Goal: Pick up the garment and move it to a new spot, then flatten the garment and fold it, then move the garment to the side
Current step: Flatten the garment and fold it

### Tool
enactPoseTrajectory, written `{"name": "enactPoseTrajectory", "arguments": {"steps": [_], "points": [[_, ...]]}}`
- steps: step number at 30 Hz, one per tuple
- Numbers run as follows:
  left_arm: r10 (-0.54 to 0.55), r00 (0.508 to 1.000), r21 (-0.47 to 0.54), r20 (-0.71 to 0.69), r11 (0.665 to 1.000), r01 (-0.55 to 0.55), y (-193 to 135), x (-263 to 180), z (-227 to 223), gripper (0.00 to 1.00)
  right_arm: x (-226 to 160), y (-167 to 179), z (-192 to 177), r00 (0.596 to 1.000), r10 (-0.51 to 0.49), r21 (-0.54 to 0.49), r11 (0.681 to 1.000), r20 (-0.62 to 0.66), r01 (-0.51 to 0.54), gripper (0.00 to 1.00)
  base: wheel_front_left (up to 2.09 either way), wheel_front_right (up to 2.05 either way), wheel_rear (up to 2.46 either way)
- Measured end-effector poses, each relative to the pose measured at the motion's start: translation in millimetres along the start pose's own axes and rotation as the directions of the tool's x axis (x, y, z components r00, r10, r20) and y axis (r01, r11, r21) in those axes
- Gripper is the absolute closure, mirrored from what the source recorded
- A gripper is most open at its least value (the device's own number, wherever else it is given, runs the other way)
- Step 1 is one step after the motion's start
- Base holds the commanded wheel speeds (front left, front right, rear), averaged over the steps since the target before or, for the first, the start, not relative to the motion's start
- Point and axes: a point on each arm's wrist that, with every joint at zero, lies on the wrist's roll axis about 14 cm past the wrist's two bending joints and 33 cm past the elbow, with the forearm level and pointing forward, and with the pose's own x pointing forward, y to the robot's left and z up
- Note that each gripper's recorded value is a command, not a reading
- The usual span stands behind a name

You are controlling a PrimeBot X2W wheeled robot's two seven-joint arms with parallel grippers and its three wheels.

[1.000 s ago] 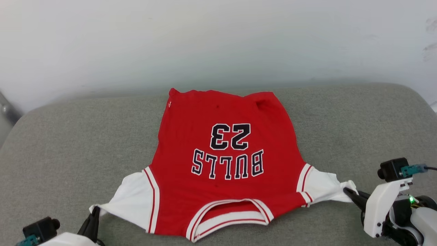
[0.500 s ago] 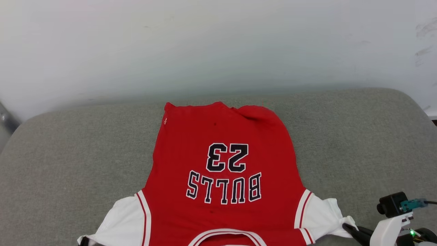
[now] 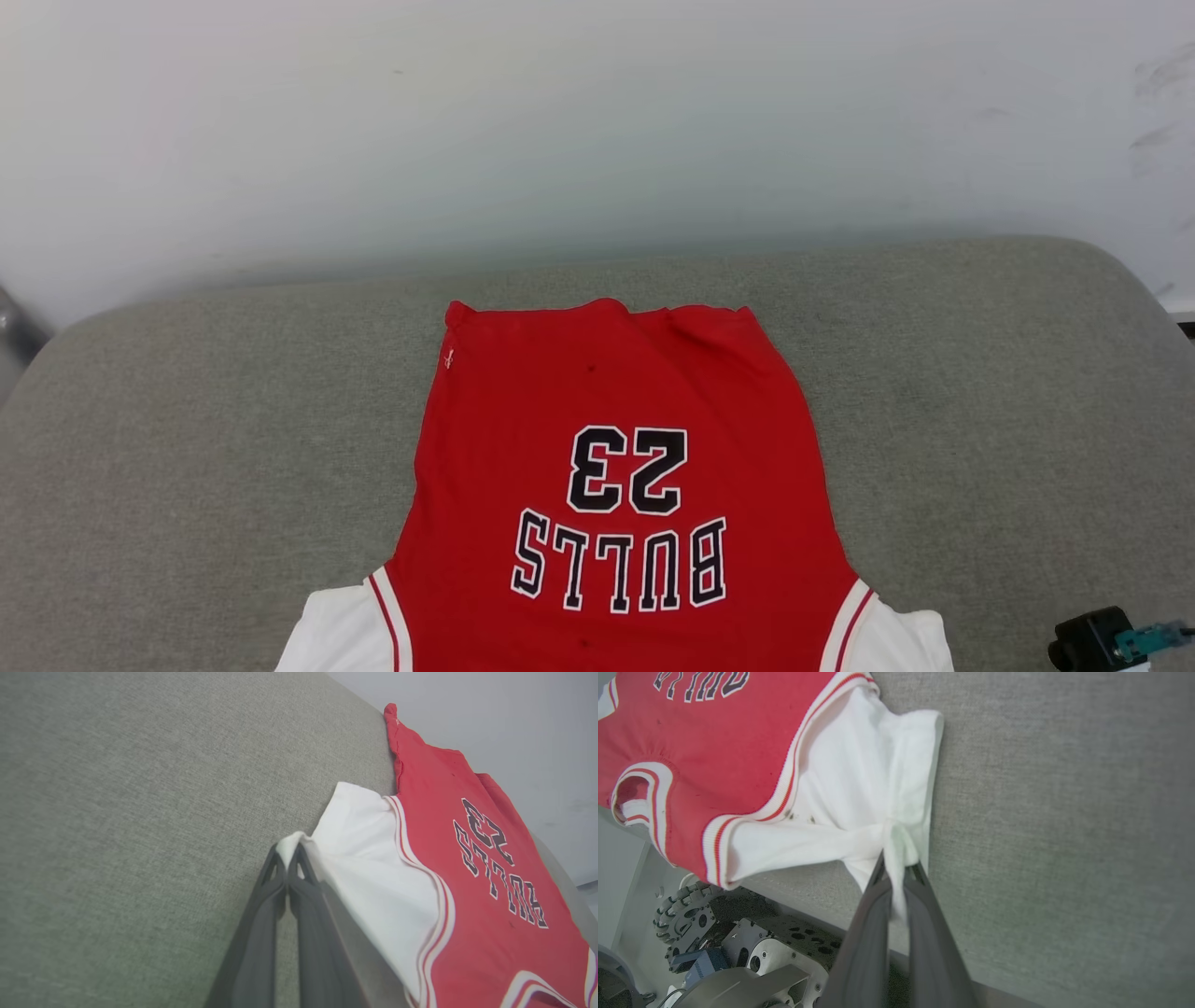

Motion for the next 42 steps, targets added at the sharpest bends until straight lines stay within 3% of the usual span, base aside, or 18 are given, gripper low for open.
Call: {"name": "enactPoseTrajectory", "arguments": {"steps": [10,11,12,13,16,20,27,30,36,42], "points": [[-0.001,0.999,0.021,-0.05,1.0,0.002,-2,4,-13,1.0,9,1,-21,0.996,0.008,0.054,0.999,-0.087,-0.004,1.0,0.0,0.0,0.0],[-0.003,0.999,0.021,-0.045,1.0,0.004,-2,6,-11,1.0,10,2,-20,0.996,0.012,0.059,0.998,-0.088,-0.007,0.91,0.0,0.0,0.0],[-0.006,0.999,0.022,-0.041,1.0,0.007,-3,7,-9,1.0,11,2,-19,0.996,0.013,0.071,0.997,-0.093,-0.006,0.53,0.0,0.0,0.0],[-0.01,0.999,0.026,-0.039,1.0,0.011,-3,7,-7,1.0,13,3,-15,0.996,0.016,0.087,0.996,-0.085,-0.008,0.0,0.0,0.0,0.0],[-0.036,0.999,0.065,-0.018,0.997,0.037,-6,8,4,1.0,15,5,10,0.997,0.045,0.15,0.988,-0.069,-0.034,0.0,0.0,0.0,0.0],[-0.067,0.998,0.099,0.007,0.993,0.066,-14,9,13,1.0,16,4,64,0.997,0.069,0.159,0.985,0.018,-0.071,0.0,0.0,0.0,0.0],[-0.105,0.994,0.101,0.031,0.99,0.101,-29,25,26,1.0,40,-44,148,0.998,-0.063,0.066,0.996,0.031,0.061,0.0,0.0,0.0,0.0],[-0.112,0.993,0.102,0.032,0.989,0.108,-32,35,31,1.0,66,-48,188,0.995,-0.087,0.062,0.995,0.058,0.083,0.0,0.0,0.0,0.0],[-0.147,0.989,0.098,0.016,0.985,0.145,-47,67,34,1.0,130,-52,228,0.99,-0.141,0.045,0.989,-0.028,0.142,0.0,0.0,0.0,0.0],[-0.142,0.989,0.113,-0.042,0.983,0.146,-47,83,21,1.0,204,-14,244,0.991,-0.102,0.001,0.995,-0.088,0.103,0.0,0.0,0.0,0.0]]}}
